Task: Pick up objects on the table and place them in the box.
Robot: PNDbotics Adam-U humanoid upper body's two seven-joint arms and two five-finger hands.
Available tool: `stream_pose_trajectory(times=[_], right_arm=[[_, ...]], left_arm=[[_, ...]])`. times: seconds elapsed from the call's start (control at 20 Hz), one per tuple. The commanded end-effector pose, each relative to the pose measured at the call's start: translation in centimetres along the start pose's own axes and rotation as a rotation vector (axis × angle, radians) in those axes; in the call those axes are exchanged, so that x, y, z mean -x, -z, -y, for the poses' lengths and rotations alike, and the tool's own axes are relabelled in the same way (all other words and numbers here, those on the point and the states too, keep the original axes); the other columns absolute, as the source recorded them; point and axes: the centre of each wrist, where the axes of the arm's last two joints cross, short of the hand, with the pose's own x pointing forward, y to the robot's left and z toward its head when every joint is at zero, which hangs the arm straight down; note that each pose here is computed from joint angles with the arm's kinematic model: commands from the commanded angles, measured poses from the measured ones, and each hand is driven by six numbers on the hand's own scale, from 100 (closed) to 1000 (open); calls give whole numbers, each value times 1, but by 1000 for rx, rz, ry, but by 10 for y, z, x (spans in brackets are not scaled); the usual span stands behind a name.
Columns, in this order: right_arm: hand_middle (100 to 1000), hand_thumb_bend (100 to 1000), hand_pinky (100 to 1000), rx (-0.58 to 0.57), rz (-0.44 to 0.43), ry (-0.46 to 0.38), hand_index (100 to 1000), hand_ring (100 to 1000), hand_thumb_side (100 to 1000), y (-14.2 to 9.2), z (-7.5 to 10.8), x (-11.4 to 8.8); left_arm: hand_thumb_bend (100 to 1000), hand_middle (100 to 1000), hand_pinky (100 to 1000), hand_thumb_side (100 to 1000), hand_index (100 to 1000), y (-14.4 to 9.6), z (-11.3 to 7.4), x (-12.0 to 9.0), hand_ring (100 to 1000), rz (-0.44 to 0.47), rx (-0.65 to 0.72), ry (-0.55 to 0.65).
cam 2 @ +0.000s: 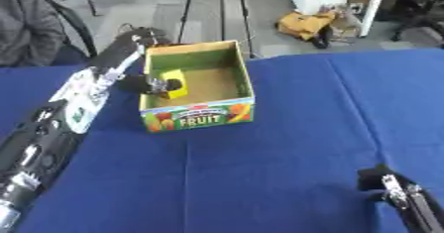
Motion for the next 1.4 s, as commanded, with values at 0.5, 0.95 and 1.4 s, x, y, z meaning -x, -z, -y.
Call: stream_pose_trajectory(times=[0.5, 0.95, 1.4], right_arm=[[587, 100, 556, 52, 15, -2, 693, 650, 981, 1, 10, -4], [588, 100, 556, 46, 17, 8, 693, 651, 982, 2, 8, -5], [593, 100, 557, 59, 24, 60, 697, 653, 985, 3, 9, -8]], left_arm=[[667, 805, 767, 1000, 805, -54, 29, -19, 864, -128, -236, -245], [644, 794, 758, 1000, 802, -105, 58, -44, 859, -234, -213, -431], [632, 783, 752, 1000, 802, -126, 62, -62, 848, -300, -184, -595]])
